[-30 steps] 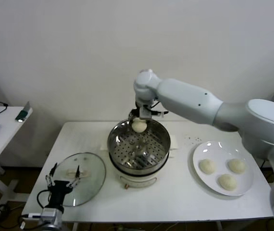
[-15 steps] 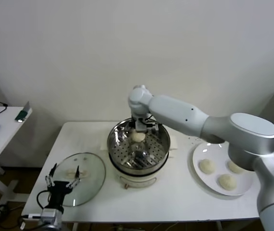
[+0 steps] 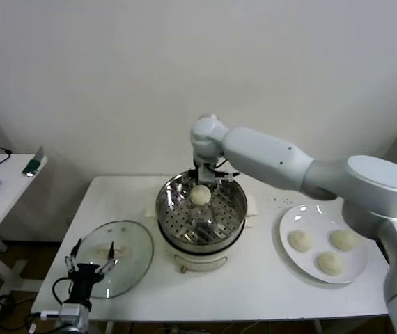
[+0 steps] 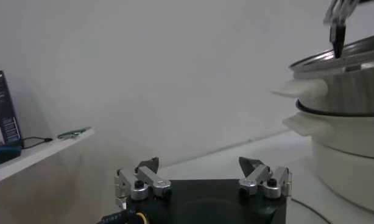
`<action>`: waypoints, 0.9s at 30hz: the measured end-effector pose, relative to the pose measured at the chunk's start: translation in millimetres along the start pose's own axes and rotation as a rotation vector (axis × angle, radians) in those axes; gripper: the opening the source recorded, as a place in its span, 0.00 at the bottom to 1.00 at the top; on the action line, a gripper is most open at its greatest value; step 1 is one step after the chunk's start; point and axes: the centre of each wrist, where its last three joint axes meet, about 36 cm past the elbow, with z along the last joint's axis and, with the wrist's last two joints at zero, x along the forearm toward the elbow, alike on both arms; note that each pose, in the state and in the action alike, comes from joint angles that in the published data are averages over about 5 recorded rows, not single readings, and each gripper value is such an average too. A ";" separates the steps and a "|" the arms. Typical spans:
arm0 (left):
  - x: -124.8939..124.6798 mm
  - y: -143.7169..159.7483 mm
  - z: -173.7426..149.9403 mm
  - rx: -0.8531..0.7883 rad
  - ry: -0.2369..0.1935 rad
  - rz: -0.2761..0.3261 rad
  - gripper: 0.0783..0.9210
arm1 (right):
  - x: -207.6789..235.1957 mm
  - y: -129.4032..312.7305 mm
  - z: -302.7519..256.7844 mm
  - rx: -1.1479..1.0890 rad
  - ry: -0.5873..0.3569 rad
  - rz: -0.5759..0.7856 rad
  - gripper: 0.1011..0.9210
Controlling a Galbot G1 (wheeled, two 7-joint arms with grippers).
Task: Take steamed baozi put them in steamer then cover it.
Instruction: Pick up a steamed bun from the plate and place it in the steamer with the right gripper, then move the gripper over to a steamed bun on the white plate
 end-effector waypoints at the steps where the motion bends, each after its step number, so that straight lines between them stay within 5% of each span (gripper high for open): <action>1: 0.0 0.0 0.3 -0.001 0.000 0.001 0.88 | 6.9 8.4 2.4 -0.027 -0.003 0.004 0.88; 15: 3.1 2.0 7.2 -0.006 -0.009 0.022 0.88 | 48.4 165.7 12.4 -0.865 -0.115 0.115 0.88; 27: 3.8 4.3 6.6 -0.005 -0.019 0.013 0.88 | -4.2 277.9 -5.4 -1.353 -0.188 0.010 0.88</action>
